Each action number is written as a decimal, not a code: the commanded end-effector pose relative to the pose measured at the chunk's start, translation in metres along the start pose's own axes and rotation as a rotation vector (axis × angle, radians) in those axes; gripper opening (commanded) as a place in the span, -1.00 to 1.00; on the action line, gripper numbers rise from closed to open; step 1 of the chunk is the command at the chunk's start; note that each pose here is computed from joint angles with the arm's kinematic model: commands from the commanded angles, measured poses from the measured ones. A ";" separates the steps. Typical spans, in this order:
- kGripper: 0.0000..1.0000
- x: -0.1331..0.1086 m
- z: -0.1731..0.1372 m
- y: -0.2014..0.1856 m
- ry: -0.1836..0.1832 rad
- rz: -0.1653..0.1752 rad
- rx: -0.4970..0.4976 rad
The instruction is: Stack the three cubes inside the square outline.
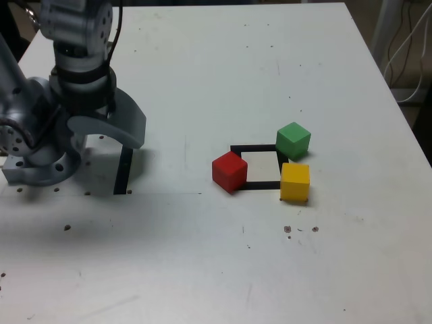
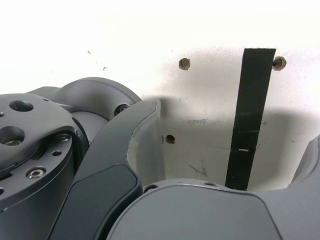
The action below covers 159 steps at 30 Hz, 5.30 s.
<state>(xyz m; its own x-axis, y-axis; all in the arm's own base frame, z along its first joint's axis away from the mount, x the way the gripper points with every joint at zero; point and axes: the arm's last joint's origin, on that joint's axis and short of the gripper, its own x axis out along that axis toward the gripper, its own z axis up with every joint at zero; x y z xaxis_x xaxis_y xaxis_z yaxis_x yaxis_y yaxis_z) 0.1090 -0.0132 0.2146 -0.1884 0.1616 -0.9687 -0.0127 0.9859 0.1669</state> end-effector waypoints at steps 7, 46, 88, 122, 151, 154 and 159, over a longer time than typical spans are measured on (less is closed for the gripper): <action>0.99 0.000 0.000 0.000 -0.002 0.002 -0.001; 0.98 -0.087 0.052 -0.004 -0.159 -0.101 0.151; 0.87 -0.055 0.191 -0.061 0.029 -0.030 0.266; 0.00 -0.033 0.214 -0.060 0.026 -0.049 0.286; -0.39 -0.073 0.214 -0.049 -0.069 0.072 0.606; -0.39 -0.071 0.219 -0.050 -0.072 0.074 0.635; -0.39 -0.063 0.223 -0.053 -0.046 0.075 0.670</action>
<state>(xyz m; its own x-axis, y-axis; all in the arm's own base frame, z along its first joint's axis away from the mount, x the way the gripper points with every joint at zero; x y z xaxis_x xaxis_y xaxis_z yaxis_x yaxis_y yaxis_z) 0.3395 -0.0655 0.2288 -0.1159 0.2135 -0.9700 0.6093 0.7866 0.1003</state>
